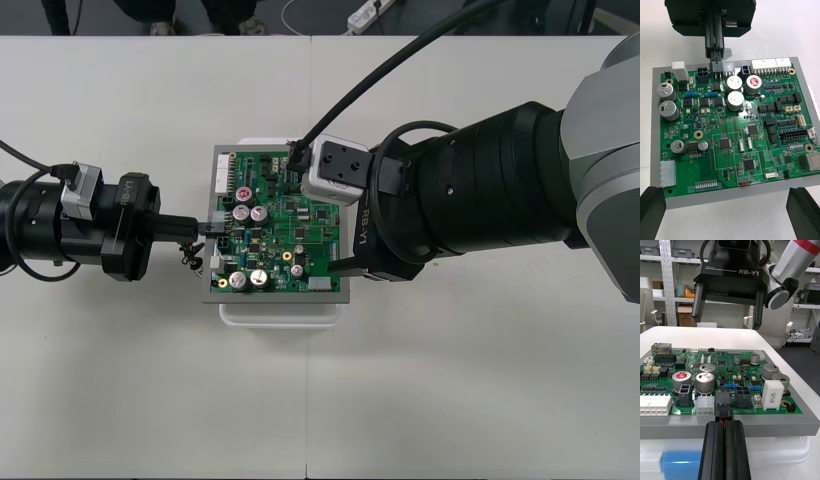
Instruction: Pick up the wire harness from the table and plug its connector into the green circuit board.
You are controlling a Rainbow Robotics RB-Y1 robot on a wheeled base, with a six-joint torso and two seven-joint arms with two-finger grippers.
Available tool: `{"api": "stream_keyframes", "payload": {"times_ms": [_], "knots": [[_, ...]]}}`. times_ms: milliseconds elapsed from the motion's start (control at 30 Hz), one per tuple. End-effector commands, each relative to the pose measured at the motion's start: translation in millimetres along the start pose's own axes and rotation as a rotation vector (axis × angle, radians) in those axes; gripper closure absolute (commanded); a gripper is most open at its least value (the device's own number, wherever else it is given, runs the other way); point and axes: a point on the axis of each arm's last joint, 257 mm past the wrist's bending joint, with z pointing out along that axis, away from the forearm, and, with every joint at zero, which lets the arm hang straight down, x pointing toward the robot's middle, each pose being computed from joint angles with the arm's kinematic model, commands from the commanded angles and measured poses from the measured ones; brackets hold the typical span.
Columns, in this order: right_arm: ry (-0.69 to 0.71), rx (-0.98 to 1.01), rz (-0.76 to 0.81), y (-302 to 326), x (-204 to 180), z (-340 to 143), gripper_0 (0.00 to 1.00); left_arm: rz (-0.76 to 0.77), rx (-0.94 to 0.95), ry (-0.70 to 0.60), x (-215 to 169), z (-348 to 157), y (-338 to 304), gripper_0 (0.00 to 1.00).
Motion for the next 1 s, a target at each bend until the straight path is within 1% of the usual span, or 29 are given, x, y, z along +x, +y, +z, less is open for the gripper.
{"api": "stream_keyframes", "payload": {"times_ms": [33,67,100,133,167,1000], "knots": [[-0.036,-0.003,-0.044,6,-12,-4,0.06,0.081,0.049,-0.016,-18,5,1,0.53],[-0.036,-0.003,-0.044,6,-12,-4,0.06,0.081,0.050,-0.015,-18,5,1,0.39],[-0.037,-0.001,-0.044,5,-12,-5,0.06,0.082,0.049,-0.010,-17,4,1,0.10],[-0.037,-0.003,-0.045,6,-12,-5,0.06,0.082,0.049,-0.007,-17,3,2,0.04],[-0.037,-0.003,-0.044,6,-12,-5,0.05,0.080,0.047,-0.006,-17,2,2,0.00],[-0.047,0.000,-0.058,3,-13,-8,0.06,0.036,-0.021,0.036,-15,-35,4,0.00]]}}
